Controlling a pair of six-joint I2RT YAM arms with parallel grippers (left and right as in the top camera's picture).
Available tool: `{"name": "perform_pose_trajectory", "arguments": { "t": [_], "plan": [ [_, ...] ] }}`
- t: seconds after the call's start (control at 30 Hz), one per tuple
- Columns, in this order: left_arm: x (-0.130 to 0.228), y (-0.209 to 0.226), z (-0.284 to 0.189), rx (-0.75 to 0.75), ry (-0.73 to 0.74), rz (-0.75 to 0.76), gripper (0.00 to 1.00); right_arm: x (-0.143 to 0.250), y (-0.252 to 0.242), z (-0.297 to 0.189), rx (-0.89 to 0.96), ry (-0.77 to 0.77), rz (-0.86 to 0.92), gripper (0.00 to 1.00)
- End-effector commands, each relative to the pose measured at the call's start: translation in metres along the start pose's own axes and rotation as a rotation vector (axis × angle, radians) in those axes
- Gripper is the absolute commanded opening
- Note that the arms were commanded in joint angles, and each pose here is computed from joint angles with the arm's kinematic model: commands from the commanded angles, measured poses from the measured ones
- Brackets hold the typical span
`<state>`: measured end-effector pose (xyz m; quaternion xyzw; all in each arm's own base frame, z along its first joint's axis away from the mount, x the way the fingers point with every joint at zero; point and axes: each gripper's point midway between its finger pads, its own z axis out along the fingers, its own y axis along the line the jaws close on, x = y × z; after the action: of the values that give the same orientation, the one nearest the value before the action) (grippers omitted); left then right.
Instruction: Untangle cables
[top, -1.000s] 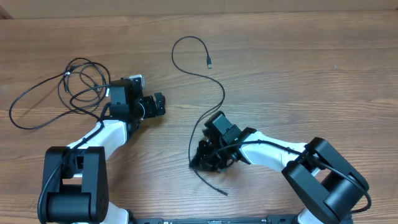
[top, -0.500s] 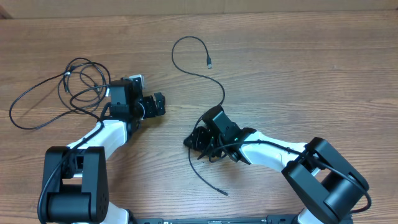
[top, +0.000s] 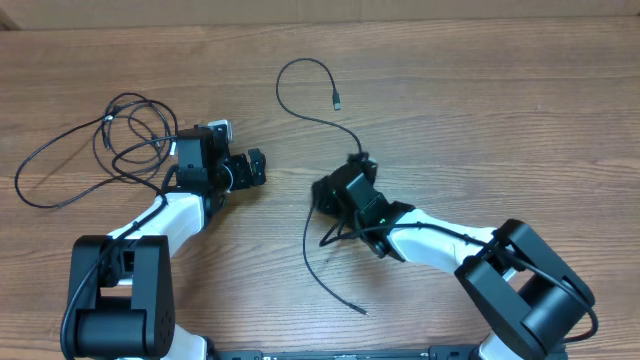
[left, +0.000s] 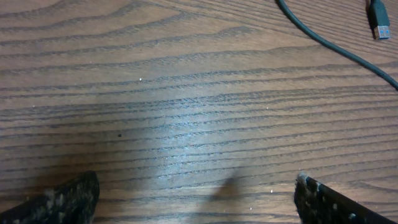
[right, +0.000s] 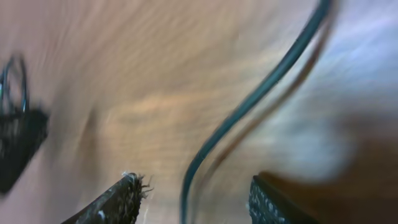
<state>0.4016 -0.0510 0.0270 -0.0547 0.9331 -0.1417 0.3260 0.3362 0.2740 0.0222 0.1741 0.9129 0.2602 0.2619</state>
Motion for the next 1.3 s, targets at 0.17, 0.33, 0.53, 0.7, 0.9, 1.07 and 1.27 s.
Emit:
{"name": "perform_pose_trajectory", "arguments": {
  "t": [0.17,0.33,0.53,0.7,0.9,1.07,1.27],
  "plan": [
    [0.006,0.001,0.003,0.003,0.015,0.005,1.00,-0.055,-0.025,0.005,0.055,-0.179,0.063,0.55],
    [0.006,0.001,0.003,0.003,0.015,0.004,1.00,-0.062,-0.053,0.017,0.070,-0.103,0.106,0.55],
    [0.006,0.001,0.003,0.003,0.015,-0.007,1.00,-0.064,-0.061,0.032,-0.041,0.068,0.147,0.54],
    [0.006,0.001,0.003,0.002,0.015,-0.018,1.00,-0.055,-0.049,0.041,-0.135,0.205,0.063,0.53],
    [0.006,0.001,0.003,0.002,0.015,-0.018,1.00,-0.053,-0.053,0.054,-0.097,0.262,0.076,0.39],
    [0.006,0.001,0.003,0.003,0.015,-0.018,1.00,-0.065,-0.063,0.055,-0.074,0.228,0.094,0.34],
    [0.006,0.001,0.003,0.003,0.015,-0.018,1.00,-0.070,-0.071,0.047,-0.124,0.284,0.107,0.26]
  ]
}}
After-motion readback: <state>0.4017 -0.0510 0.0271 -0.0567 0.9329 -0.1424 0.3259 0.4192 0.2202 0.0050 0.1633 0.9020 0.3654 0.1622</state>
